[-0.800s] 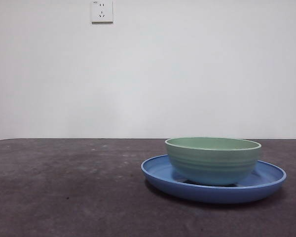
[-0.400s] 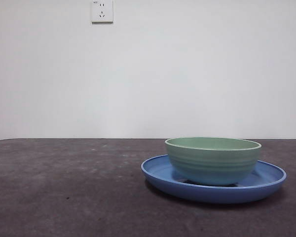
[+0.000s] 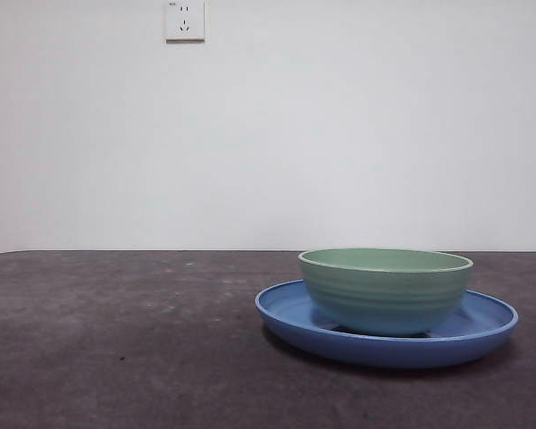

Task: Place the green bowl on the blue plate

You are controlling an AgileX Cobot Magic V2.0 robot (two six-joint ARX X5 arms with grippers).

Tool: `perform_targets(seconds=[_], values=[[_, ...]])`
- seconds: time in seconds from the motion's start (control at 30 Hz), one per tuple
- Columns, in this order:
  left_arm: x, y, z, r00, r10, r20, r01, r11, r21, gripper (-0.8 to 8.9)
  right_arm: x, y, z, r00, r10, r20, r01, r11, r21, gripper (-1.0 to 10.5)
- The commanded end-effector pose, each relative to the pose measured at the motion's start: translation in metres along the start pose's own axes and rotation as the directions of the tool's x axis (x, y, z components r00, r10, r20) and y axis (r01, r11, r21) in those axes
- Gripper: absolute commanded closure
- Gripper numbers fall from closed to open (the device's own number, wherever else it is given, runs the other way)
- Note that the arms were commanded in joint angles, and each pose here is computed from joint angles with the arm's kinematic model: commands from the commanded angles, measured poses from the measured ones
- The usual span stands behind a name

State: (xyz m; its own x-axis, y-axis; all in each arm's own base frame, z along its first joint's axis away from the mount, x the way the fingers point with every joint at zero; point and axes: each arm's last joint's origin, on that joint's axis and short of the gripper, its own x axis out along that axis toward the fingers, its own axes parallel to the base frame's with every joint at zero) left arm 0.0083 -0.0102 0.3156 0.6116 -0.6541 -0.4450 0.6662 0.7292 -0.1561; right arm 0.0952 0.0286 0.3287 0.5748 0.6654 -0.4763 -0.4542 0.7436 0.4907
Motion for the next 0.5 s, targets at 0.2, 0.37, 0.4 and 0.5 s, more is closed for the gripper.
perform_targets(seconds=[0.2,0.37,0.4,0.5], values=[[0.003,-0.002,0.003,0.995,-0.085,0.041,0.087,0.996,-0.026,2.51,0.005,-0.004,0.002,0.997,-0.024,-0.068,0.030,0.996,0.080,4.0],[0.003,-0.003,0.004,0.994,-0.088,0.061,0.091,0.995,-0.034,2.51,0.024,-0.018,0.007,0.982,-0.089,-0.167,0.113,0.983,0.142,4.0],[0.003,-0.003,0.004,0.994,-0.088,0.061,0.091,0.995,-0.034,2.51,0.027,-0.021,0.008,0.977,-0.108,-0.183,0.136,0.980,0.147,4.0],[0.003,-0.003,0.005,0.994,-0.088,0.062,0.090,0.995,-0.034,2.51,0.041,-0.034,0.013,0.951,-0.194,-0.240,0.233,0.961,0.147,4.0]])
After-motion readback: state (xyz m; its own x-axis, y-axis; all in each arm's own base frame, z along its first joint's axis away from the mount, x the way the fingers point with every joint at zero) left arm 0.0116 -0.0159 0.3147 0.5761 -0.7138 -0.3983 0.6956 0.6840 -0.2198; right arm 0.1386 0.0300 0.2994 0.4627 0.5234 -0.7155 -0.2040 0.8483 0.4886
